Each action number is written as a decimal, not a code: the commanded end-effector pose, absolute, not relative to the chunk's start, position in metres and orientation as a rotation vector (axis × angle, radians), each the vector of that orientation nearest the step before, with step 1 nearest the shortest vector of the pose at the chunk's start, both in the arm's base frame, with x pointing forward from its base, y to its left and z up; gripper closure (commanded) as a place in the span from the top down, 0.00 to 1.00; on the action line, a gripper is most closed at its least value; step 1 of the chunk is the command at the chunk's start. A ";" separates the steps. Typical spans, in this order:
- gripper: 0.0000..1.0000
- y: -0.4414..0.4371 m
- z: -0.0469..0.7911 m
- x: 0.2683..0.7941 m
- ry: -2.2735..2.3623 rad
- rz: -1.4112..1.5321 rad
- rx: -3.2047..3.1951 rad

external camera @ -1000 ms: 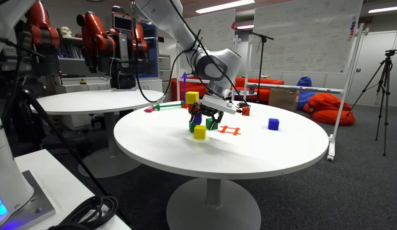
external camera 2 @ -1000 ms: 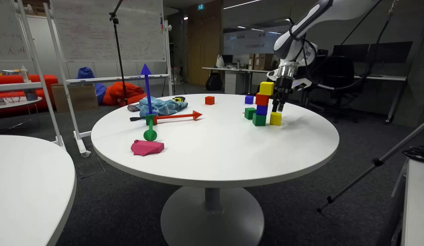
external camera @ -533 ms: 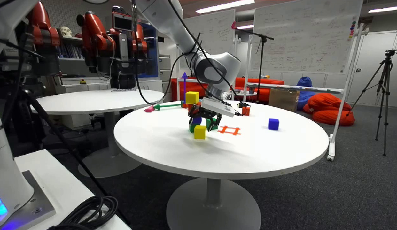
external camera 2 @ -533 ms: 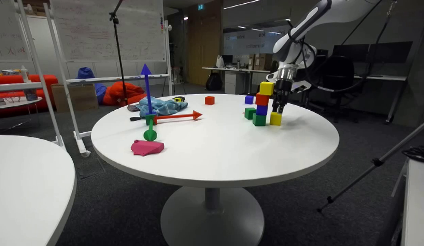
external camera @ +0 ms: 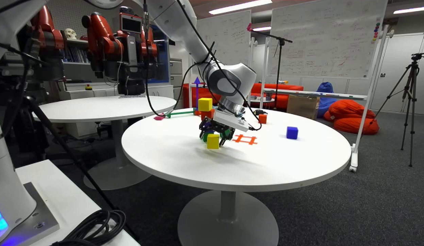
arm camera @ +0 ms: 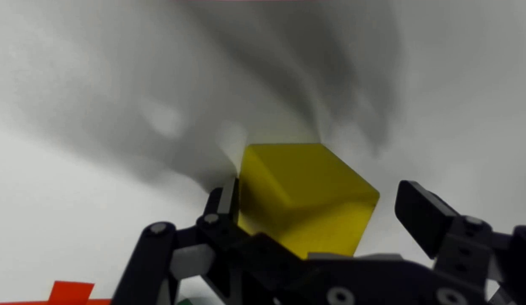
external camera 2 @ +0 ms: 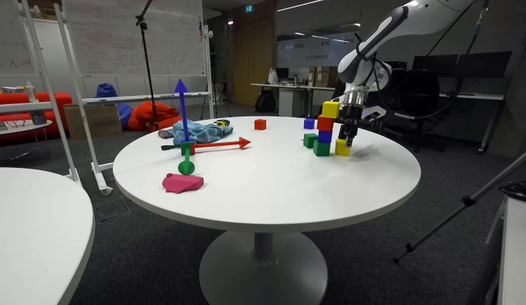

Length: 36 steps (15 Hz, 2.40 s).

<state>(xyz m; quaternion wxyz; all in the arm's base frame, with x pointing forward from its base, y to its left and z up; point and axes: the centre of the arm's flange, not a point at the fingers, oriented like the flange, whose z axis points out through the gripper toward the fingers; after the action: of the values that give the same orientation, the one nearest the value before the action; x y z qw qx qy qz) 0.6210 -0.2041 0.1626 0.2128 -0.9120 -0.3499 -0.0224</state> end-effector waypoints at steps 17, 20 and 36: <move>0.34 -0.237 0.190 0.591 -0.958 -0.113 -2.541; 0.34 -0.251 0.210 0.573 -0.937 -0.167 -2.578; 0.34 -0.250 0.373 0.559 -1.096 -0.389 -2.793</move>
<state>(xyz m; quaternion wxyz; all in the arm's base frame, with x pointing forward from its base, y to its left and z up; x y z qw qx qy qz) 0.5594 -0.2736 0.3487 0.0824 -0.9281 -0.3389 -0.1304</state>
